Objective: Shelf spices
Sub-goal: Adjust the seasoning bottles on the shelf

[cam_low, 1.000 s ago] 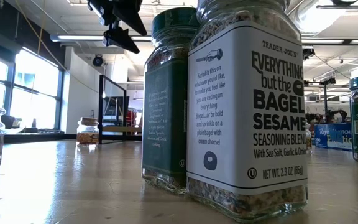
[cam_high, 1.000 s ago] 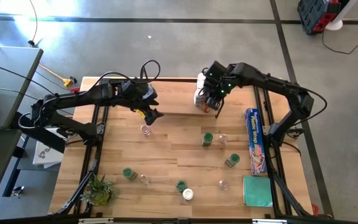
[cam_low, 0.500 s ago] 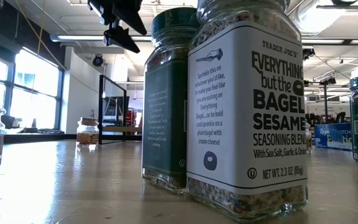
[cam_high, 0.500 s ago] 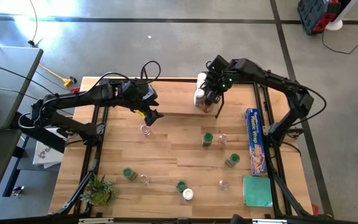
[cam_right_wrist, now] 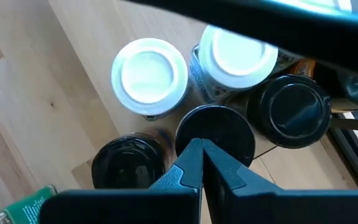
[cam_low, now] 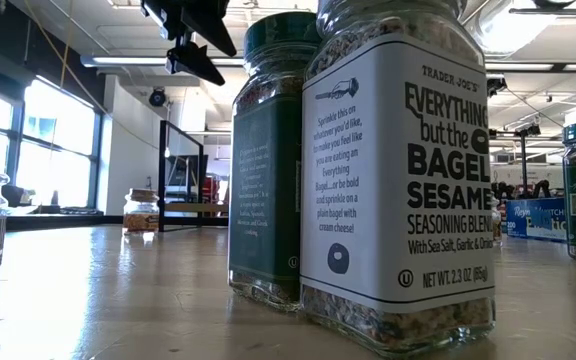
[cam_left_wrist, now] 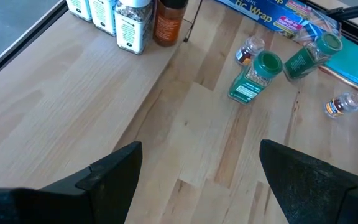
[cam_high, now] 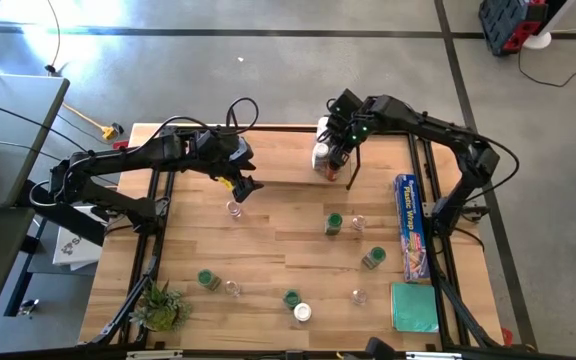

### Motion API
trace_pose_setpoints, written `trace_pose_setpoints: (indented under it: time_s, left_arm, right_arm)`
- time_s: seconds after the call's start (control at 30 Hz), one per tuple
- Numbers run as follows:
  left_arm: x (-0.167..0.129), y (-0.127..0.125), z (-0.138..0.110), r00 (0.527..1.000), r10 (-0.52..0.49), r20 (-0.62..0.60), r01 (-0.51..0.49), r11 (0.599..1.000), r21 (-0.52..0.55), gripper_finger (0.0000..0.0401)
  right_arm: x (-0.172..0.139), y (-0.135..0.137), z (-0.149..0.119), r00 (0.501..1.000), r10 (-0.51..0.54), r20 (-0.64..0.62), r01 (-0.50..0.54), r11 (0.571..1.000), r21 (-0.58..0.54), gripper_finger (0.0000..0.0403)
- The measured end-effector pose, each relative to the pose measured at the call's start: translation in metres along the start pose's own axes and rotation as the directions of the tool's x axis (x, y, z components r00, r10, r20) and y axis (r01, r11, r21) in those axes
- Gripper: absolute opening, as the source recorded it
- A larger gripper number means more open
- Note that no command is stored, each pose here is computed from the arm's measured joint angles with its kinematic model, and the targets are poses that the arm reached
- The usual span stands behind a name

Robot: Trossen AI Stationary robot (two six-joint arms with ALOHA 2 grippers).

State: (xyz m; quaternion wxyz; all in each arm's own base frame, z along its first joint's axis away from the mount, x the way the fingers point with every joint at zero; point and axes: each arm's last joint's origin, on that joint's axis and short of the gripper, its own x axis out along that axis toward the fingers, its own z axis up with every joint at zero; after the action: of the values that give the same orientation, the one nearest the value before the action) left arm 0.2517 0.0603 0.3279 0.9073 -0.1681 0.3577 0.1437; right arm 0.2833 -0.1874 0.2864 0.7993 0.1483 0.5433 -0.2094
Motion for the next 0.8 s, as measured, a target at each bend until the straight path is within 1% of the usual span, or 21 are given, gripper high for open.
trace_pose_setpoints:
  time_s: [0.3, 0.5, 0.57, 0.6, 0.67, 0.7, 0.73, 0.8]
  left_arm:
    - [0.000, -0.001, 0.000, 1.000, 0.003, 0.001, -0.003, 1.000, 0.001, 0.0320]
    - [0.000, -0.001, 0.000, 1.000, 0.004, 0.001, -0.004, 1.000, 0.001, 0.0320]
    - [0.000, -0.001, 0.000, 1.000, 0.004, 0.001, -0.004, 1.000, 0.001, 0.0320]
    - [0.000, -0.001, 0.000, 1.000, 0.005, 0.001, -0.005, 1.000, 0.000, 0.0320]
    - [0.000, -0.001, 0.000, 1.000, 0.006, 0.002, -0.006, 1.000, 0.000, 0.0320]
    - [0.000, -0.001, 0.000, 1.000, 0.006, 0.002, -0.006, 1.000, 0.000, 0.0320]
    - [0.000, -0.001, 0.000, 1.000, 0.006, 0.001, -0.006, 1.000, 0.000, 0.0320]
    - [0.000, -0.001, 0.000, 1.000, 0.006, 0.002, -0.006, 1.000, 0.000, 0.0320]
  right_arm:
    - [-0.005, -0.001, 0.004, 1.000, -0.009, 0.011, 0.009, 1.000, 0.001, 0.0000]
    - [-0.030, 0.001, 0.016, 0.997, -0.007, 0.078, 0.004, 0.999, 0.035, 0.0000]
    - [-0.039, 0.008, 0.019, 0.994, 0.042, 0.100, -0.044, 0.999, 0.018, 0.0000]
    - [-0.042, 0.013, 0.019, 0.989, 0.099, 0.109, -0.098, 0.995, -0.020, 0.0000]
    - [-0.044, 0.024, 0.015, 0.967, 0.237, 0.092, -0.224, 0.966, -0.129, 0.0000]
    - [-0.042, 0.029, 0.012, 0.958, 0.280, 0.065, -0.267, 0.950, -0.161, 0.0000]
    - [-0.038, 0.033, 0.009, 0.955, 0.296, 0.032, -0.286, 0.942, -0.176, 0.0000]
    - [-0.027, 0.037, 0.003, 0.962, 0.274, -0.006, -0.271, 0.946, -0.178, 0.0000]
